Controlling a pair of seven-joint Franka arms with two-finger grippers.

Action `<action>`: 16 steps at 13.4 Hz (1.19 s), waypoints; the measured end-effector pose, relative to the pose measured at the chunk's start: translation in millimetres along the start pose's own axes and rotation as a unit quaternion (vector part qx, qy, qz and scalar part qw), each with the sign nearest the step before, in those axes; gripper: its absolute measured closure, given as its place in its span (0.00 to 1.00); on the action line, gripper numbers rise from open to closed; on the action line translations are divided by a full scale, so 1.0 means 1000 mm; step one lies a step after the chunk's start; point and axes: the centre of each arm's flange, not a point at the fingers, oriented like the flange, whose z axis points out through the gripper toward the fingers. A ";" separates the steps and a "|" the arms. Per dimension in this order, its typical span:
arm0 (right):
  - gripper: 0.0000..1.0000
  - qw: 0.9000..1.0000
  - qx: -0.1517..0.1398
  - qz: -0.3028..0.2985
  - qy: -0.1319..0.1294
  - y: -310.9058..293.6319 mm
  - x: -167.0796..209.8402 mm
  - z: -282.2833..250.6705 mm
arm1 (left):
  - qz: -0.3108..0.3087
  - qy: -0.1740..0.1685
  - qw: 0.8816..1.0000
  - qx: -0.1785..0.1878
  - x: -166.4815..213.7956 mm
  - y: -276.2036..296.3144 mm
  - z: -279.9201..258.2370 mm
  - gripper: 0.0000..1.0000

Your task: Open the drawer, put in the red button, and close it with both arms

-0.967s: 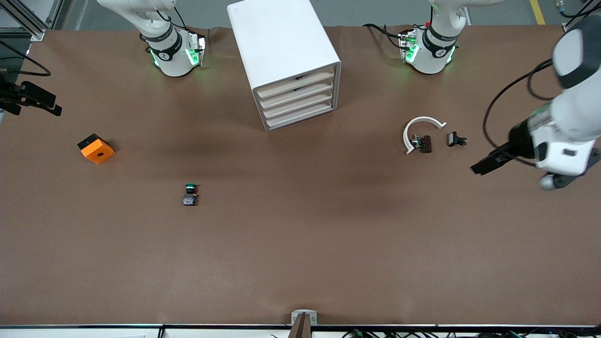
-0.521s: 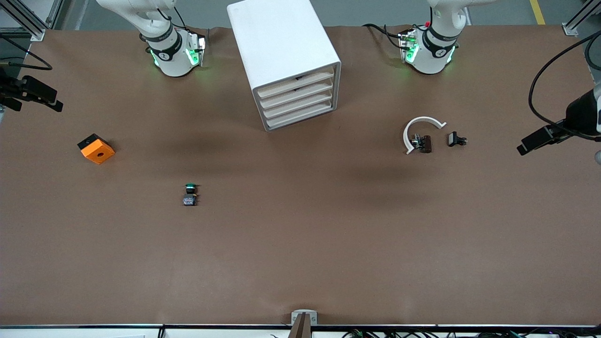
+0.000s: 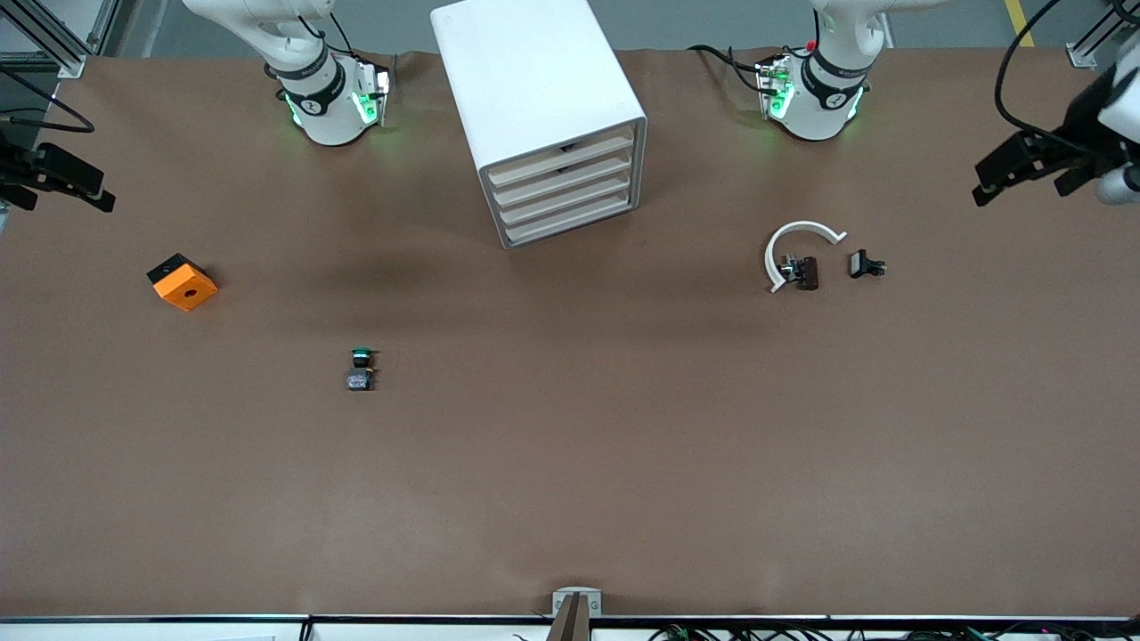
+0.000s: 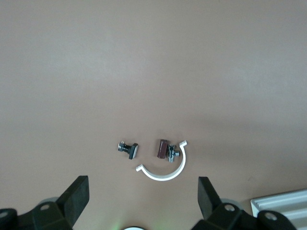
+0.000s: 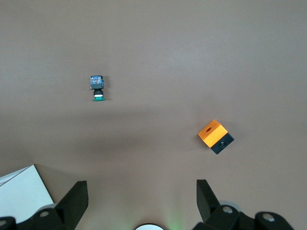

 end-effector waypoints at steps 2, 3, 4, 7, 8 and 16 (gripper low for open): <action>0.00 1.000 0.000 0.000 0.000 0.000 0.000 0.000 | 0.018 -0.003 1.000 0.001 -0.011 0.016 0.002 0.00; 0.00 1.000 0.000 0.000 0.000 0.000 0.000 0.000 | 0.024 -0.004 1.000 0.001 -0.014 0.021 0.003 0.00; 0.00 1.000 0.001 0.001 0.000 0.000 0.000 0.000 | 0.026 -0.005 1.000 0.001 -0.014 0.022 0.005 0.00; 0.00 1.000 0.011 0.011 0.001 -0.002 0.000 0.000 | 0.030 0.002 1.000 -0.001 -0.010 0.020 0.010 0.00; 0.00 1.000 0.012 0.013 0.001 -0.002 0.000 0.000 | 0.034 0.003 0.999 -0.001 -0.007 0.018 0.013 0.00; 0.00 1.000 0.013 0.018 0.001 -0.002 0.000 -0.001 | 0.027 -0.005 1.000 -0.001 0.007 -0.001 0.027 0.00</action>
